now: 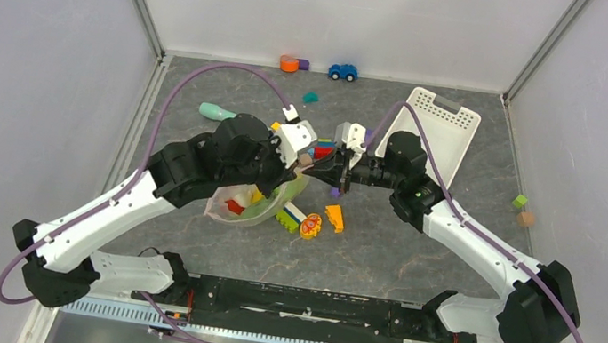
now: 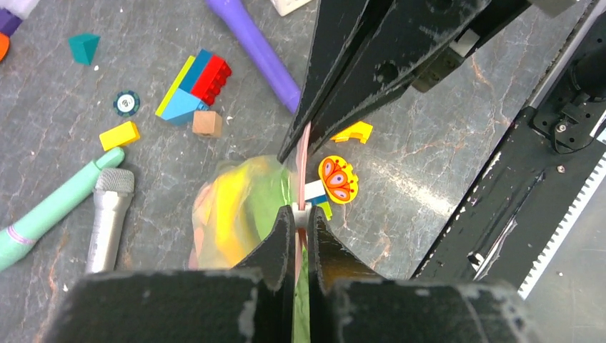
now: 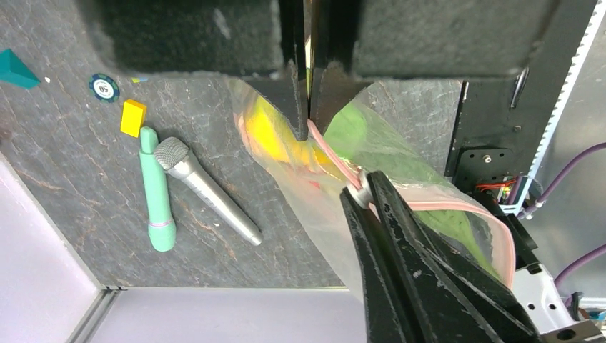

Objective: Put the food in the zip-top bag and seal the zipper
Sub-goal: Zip the zipper food storage bag at the center of the board.

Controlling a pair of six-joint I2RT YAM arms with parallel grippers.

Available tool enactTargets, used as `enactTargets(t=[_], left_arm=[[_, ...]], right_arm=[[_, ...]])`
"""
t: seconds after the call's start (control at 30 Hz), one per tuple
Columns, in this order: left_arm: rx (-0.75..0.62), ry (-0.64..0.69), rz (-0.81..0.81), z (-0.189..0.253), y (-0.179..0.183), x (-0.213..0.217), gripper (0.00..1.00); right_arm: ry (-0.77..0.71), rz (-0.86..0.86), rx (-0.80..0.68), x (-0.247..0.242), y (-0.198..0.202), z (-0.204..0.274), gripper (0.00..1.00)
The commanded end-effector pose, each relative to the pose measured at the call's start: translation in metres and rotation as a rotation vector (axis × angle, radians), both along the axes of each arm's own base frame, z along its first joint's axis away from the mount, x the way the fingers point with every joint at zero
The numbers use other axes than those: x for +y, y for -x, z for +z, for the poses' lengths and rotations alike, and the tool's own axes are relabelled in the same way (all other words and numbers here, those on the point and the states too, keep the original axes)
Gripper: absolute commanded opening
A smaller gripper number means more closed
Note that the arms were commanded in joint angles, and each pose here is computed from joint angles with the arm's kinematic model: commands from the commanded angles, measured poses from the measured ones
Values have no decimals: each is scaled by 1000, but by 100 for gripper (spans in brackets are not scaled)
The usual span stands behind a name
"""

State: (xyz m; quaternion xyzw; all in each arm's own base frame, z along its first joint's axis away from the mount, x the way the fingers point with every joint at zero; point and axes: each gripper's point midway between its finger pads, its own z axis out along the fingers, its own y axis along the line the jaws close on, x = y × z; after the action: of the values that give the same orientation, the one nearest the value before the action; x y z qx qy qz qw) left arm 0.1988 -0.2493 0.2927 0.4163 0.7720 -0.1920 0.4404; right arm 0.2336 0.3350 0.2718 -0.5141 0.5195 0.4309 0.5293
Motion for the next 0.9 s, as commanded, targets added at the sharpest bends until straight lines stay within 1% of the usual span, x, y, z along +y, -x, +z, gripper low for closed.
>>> enactTargets(t=[0.0, 0.13, 0.23, 0.4, 0.5, 0.73, 0.87], left_arm=[[88, -63, 65, -17, 23, 36, 2], [63, -49, 96, -16, 28, 50, 2], [77, -25, 136, -18, 31, 57, 2], [107, -46, 211, -25, 33, 72, 2], [103, -37, 255, -23, 33, 79, 2], [89, 13, 378, -12, 32, 98, 2], [121, 67, 415, -9, 38, 103, 2]], right_arm=[[-57, -167, -111, -10, -35, 33, 0], [-45, -209, -113, -13, -43, 31, 0], [-40, -231, -110, -14, -46, 29, 0], [-30, -299, -119, -22, -56, 29, 0], [-24, -334, -120, -26, -61, 29, 0], [4, -442, -117, -37, -80, 23, 0], [24, -511, -123, -45, -92, 21, 0]])
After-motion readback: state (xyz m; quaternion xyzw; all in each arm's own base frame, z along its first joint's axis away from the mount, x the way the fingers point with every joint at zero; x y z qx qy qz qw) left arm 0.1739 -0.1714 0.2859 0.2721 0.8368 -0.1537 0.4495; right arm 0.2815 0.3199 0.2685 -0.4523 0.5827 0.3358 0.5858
